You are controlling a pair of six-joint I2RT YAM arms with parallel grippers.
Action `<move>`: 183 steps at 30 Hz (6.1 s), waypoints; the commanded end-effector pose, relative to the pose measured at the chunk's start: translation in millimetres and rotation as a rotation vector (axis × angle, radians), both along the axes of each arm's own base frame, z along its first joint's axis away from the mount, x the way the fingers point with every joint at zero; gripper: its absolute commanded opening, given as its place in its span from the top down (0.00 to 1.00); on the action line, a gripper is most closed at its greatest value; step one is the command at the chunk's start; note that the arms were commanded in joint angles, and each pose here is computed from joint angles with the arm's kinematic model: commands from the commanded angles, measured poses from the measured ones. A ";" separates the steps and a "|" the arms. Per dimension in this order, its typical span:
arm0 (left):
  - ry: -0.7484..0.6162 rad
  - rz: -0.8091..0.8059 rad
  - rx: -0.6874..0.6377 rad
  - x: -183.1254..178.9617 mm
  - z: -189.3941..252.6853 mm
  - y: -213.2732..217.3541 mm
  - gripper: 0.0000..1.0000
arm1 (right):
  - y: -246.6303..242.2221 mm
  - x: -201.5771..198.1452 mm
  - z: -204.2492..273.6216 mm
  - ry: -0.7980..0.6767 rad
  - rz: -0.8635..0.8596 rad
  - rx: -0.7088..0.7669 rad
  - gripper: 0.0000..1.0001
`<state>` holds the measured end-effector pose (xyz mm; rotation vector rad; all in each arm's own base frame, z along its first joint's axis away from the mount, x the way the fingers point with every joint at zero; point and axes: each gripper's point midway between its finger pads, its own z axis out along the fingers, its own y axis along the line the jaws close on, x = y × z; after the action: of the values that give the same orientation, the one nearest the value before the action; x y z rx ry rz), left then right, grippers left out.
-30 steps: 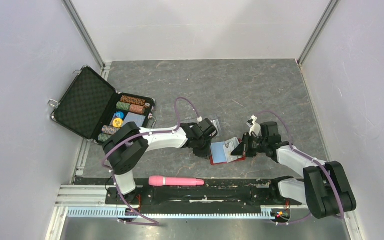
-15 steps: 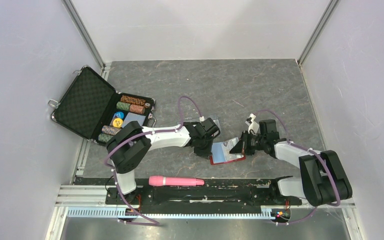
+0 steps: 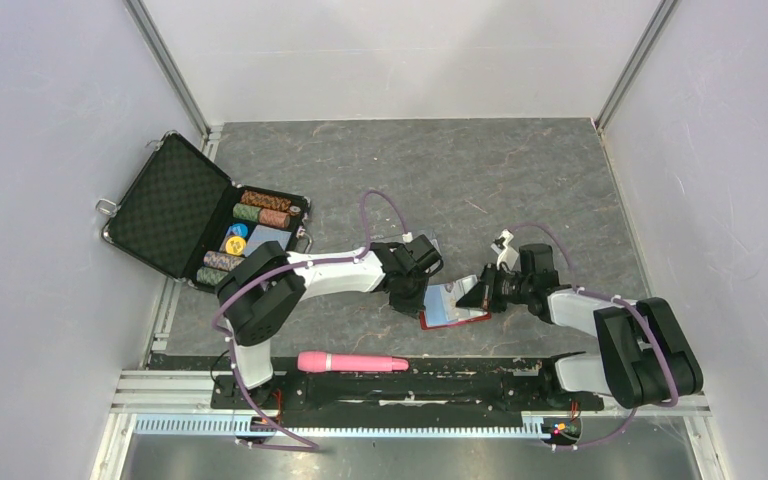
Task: Put the credit cards into the card holder
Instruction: Insert the credit card into the card holder, then turn over the card slot in the card holder.
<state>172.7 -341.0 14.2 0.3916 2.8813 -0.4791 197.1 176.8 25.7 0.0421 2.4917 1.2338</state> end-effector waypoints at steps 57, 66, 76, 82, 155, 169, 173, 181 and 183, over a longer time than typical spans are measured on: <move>-0.094 -0.052 0.060 15.6 -1.3 -8.5 0.91 | 33.9 -28.4 -4.3 -0.051 0.147 -0.164 0.82; -0.139 -0.029 0.003 16.4 28.5 -4.8 0.84 | 14.3 -29.2 2.9 -0.077 0.102 -0.276 0.34; -0.107 -0.024 -0.186 8.7 48.8 -30.4 0.73 | 7.5 -33.9 7.1 -0.101 0.099 -0.296 0.15; -0.058 -0.029 -0.322 2.9 56.7 -48.1 0.57 | 0.3 -29.3 12.9 -0.130 0.091 -0.343 0.02; 0.001 0.032 -0.434 6.6 53.8 -55.1 0.54 | 6.6 -24.1 26.4 -0.145 0.052 -0.283 0.74; 0.032 -0.008 -0.356 10.7 21.8 -62.4 0.52 | -18.8 -47.5 -20.7 -0.075 0.033 -0.384 1.00; 0.038 -0.025 -0.345 7.7 14.3 -64.1 0.52 | -21.1 -51.2 -26.6 -0.061 0.035 -0.395 1.00; 0.013 -0.066 -0.382 -0.8 29.2 -77.1 0.56 | -22.4 -54.5 -31.5 -0.048 0.041 -0.400 1.00; -0.006 -0.074 -0.367 -1.2 34.8 -77.2 0.56 | -22.2 -54.4 -31.3 -0.050 0.042 -0.399 1.00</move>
<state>176.0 -403.2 30.1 0.3066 2.7742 -0.9768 153.3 165.2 13.0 -0.1433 2.5988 0.7856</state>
